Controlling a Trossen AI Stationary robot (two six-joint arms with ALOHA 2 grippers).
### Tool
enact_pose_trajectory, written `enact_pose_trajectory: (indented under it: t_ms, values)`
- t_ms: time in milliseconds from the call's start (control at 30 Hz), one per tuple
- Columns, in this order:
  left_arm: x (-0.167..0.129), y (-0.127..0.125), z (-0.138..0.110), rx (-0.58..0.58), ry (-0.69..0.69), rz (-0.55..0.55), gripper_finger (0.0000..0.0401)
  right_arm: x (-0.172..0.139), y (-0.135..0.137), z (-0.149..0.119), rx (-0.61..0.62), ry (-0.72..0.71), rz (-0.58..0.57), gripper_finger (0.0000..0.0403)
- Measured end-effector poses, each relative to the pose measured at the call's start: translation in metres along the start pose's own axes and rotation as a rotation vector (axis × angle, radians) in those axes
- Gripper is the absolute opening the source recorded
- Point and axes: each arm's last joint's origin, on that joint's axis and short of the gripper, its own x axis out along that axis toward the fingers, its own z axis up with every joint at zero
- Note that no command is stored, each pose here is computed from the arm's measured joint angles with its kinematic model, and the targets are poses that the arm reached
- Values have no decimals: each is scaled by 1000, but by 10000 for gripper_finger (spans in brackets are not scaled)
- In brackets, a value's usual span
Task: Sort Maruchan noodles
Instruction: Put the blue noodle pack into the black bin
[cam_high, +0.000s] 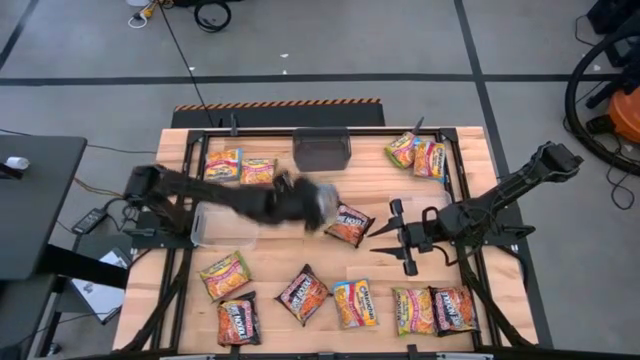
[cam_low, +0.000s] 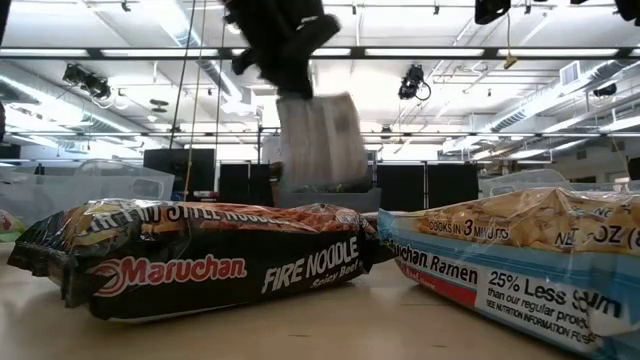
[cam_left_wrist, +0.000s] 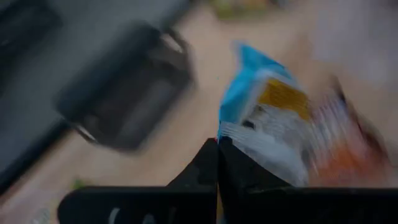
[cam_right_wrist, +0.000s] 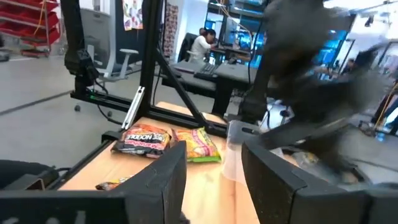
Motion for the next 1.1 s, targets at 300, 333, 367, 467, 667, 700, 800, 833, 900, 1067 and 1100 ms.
enact_pose_trajectory:
  t_ms: [300, 333, 367, 467, 667, 700, 800, 833, 900, 1067, 1100]
  values:
    - [27, 95, 48, -358, -11, 112, 1, -1, 3, -3, 54, 37, 18, 160]
    - [34, 101, 49, -390, -5, 119, 1, -1, 3, -4, 54, 41, 18, 160]
    - [40, 105, 51, -424, -14, 116, 1, -1, 3, -4, 54, 41, 18, 160]
    - [54, 113, 59, -499, -60, 73, 1, -1, 3, -4, 54, 41, 19, 160]
    - [89, 124, 56, -588, -32, 66, 1, -1, 4, -8, 66, 74, 23, 160]
    - [96, 124, 53, -585, -10, 81, 1, -1, 4, -9, 71, 81, 23, 160]
    - [120, 131, 41, -580, 54, 134, 1, -2, 5, -11, 80, 110, 27, 160]
    - [127, 133, 36, -585, 81, 148, 0, -2, 5, -12, 86, 114, 27, 160]
    - [139, 140, 31, -609, 111, 163, 0, -2, 5, -13, 101, 124, 27, 160]
    - [152, 152, 24, -617, 154, 198, 0, -2, 5, -14, 113, 132, 28, 160]
    - [152, 154, 23, -611, 162, 205, 0, -2, 5, -14, 115, 134, 27, 160]
